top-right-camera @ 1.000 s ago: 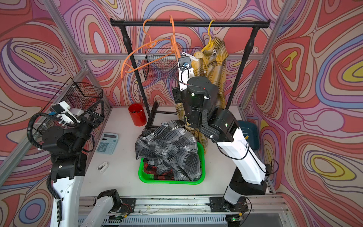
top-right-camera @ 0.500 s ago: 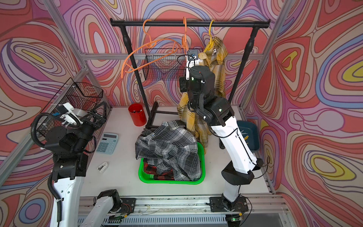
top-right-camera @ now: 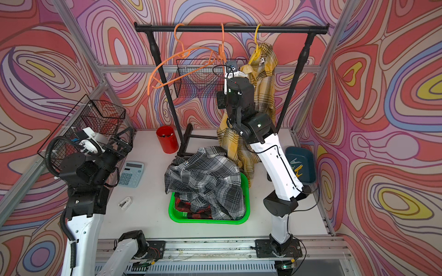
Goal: Remove the clothespins securing long-sleeve shirts to the hanger
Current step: Place the hanger on the clothesline.
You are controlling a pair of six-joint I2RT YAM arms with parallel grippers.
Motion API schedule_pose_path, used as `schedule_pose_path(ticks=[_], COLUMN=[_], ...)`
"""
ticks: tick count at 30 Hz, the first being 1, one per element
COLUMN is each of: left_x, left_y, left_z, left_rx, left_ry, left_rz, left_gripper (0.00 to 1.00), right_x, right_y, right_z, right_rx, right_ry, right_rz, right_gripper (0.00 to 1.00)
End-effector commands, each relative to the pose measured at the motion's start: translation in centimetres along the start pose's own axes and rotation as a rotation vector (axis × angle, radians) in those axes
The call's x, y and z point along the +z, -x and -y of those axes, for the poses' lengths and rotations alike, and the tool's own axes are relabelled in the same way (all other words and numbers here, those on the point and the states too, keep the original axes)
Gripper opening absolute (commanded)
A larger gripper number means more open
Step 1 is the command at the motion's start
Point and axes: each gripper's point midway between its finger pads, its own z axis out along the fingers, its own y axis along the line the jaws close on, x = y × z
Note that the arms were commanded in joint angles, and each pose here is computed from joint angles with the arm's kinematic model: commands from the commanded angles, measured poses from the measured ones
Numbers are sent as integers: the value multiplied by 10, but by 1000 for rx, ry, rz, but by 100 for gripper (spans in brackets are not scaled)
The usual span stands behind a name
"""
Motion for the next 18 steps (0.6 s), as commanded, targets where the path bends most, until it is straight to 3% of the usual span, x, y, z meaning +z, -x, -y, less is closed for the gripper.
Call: schedule_pose_path(ticks=[1,7,8,13,18], left_x=[-1,0,1,-1,-6], left_y=[-20,-70,-79,-126,-177], left_z=[-22,-56,-61,-85,-113], left_rx=[-14,-116,-130,-204,-321], left_ry=[82,154,161,211,247], left_rz=[-60,-209,-243,-412,-537], left_gripper=[98,96,96,96,96], right_x=[5,-1,-3,-28,-64], right_y=[-12,-25,-27,-29,-61], right_z=[-9,-16,-17,-29,-55], right_rx=[9,34,41,72,14], right_ry=[42,101,112,248,468], right_rz=[-35,-65,-68,-77,-169], right_gripper=[0,0,13,57,73])
